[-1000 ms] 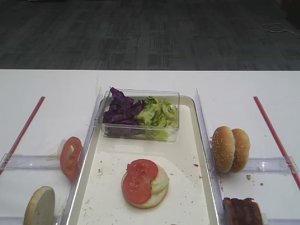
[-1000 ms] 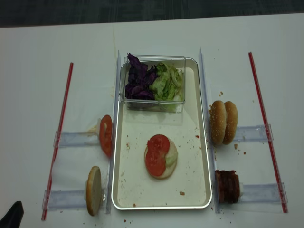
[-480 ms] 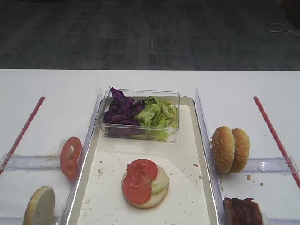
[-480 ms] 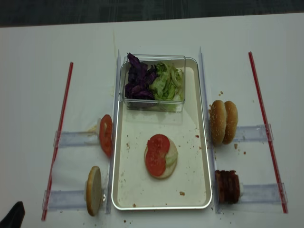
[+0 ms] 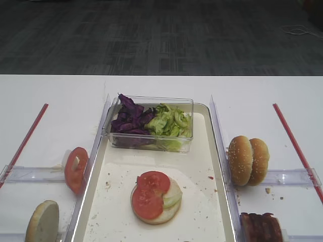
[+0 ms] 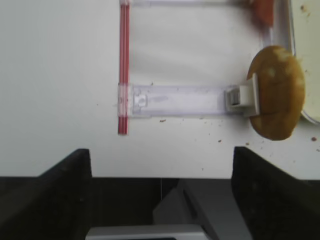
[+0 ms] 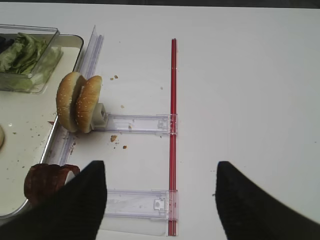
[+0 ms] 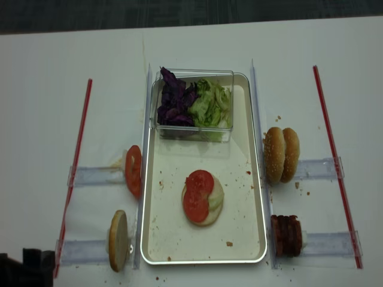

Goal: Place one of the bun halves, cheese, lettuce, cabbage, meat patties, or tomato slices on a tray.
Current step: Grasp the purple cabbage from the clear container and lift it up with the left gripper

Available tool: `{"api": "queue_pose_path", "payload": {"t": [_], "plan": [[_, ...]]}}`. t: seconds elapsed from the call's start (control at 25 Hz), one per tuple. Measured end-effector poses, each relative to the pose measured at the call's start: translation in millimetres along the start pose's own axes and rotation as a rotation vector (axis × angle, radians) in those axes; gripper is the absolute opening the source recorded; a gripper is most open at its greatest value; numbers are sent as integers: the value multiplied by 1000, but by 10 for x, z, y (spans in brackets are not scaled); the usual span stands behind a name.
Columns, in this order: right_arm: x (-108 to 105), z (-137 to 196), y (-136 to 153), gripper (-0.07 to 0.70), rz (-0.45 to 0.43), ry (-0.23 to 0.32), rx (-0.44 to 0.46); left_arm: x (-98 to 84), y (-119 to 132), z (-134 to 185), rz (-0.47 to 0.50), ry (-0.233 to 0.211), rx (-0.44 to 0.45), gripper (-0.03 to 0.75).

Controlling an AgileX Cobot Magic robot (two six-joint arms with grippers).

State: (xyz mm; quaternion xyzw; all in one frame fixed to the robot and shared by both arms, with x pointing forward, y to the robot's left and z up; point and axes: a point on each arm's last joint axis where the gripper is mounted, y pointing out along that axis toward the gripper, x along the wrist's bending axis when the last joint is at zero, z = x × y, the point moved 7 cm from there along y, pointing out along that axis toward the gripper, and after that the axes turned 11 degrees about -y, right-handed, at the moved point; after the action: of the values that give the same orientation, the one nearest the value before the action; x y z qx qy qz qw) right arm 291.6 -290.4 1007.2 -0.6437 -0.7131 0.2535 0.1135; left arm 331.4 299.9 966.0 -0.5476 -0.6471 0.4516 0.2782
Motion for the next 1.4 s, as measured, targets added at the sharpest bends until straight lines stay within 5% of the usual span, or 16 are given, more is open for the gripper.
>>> {"api": "queue_pose_path", "payload": {"t": [0.2,0.4,0.84,1.4], "plan": [[1,3,0,506,0,0,2,-10,301,-34,-70,0,229,563],[1,3,0,506,0,0,2,3,466,-28,-112,6,346,563],[1,3,0,506,0,0,2,-29,528,-182,-119,12,338,562],[1,3,0,506,0,0,2,-421,1196,-1625,-129,34,300,562]]}}
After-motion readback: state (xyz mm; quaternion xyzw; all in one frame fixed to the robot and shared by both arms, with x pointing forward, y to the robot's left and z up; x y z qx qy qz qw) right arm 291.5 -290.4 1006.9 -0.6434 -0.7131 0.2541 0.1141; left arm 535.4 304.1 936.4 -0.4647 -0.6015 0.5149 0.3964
